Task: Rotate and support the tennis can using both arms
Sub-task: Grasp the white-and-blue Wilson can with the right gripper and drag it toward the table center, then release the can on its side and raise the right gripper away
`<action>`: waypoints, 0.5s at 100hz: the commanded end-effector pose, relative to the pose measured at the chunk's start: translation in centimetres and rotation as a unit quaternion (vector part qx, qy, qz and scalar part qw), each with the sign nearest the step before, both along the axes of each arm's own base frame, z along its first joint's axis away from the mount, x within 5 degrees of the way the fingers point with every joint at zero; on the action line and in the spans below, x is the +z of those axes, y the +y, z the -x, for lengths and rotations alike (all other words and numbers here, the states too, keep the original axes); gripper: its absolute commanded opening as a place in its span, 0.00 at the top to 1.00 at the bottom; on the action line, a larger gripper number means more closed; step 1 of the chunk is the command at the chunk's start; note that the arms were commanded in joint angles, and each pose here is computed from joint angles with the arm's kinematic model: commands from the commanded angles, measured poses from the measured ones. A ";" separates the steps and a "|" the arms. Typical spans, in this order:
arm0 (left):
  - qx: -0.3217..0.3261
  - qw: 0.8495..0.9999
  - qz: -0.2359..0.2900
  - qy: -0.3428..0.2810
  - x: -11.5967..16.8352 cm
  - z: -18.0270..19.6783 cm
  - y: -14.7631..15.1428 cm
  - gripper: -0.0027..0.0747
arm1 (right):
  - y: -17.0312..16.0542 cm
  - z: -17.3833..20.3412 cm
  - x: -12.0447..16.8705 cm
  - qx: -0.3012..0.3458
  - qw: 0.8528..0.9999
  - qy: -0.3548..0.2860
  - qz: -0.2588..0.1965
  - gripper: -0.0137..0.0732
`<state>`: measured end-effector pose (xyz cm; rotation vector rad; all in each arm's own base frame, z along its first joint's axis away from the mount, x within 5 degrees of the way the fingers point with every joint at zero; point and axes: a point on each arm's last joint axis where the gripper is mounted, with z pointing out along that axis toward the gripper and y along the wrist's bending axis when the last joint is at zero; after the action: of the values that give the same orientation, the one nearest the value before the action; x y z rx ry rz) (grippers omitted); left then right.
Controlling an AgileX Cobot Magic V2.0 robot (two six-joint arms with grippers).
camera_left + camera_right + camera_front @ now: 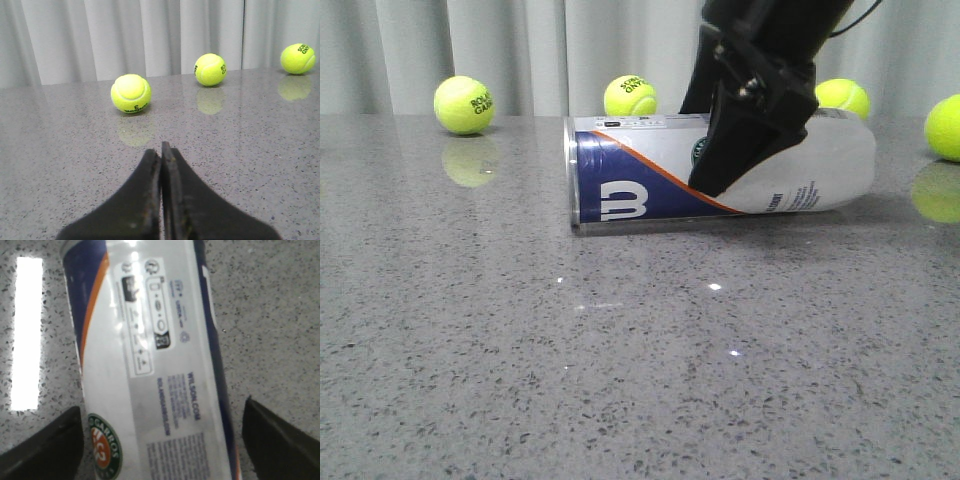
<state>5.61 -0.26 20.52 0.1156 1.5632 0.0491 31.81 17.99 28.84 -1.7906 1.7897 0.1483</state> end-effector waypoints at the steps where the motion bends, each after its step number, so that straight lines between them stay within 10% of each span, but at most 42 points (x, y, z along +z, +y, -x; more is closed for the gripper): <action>1: 0.002 0.999 0.007 -0.033 -0.6 0.1 0.0 0.99 | -0.3 1.0 4.2 -0.005 0.997 -0.057 -0.042 0.11; 26: 0.002 0.999 0.007 -0.033 -0.6 0.1 0.0 0.99 | -1.7 4.9 8.4 -0.023 0.996 -0.036 -0.079 0.20; 45: 0.002 0.999 0.007 -0.033 -0.6 0.1 0.0 0.99 | -2.8 7.4 10.8 -0.149 0.975 0.048 -0.156 0.87; 50: 0.002 0.999 0.007 -0.033 -0.6 0.1 0.0 0.99 | -3.0 7.9 11.2 -0.160 0.972 0.057 -0.164 0.92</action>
<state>5.61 -0.26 20.52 0.1156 1.5632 0.0491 25.48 15.48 36.94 -1.4279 1.9888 0.3259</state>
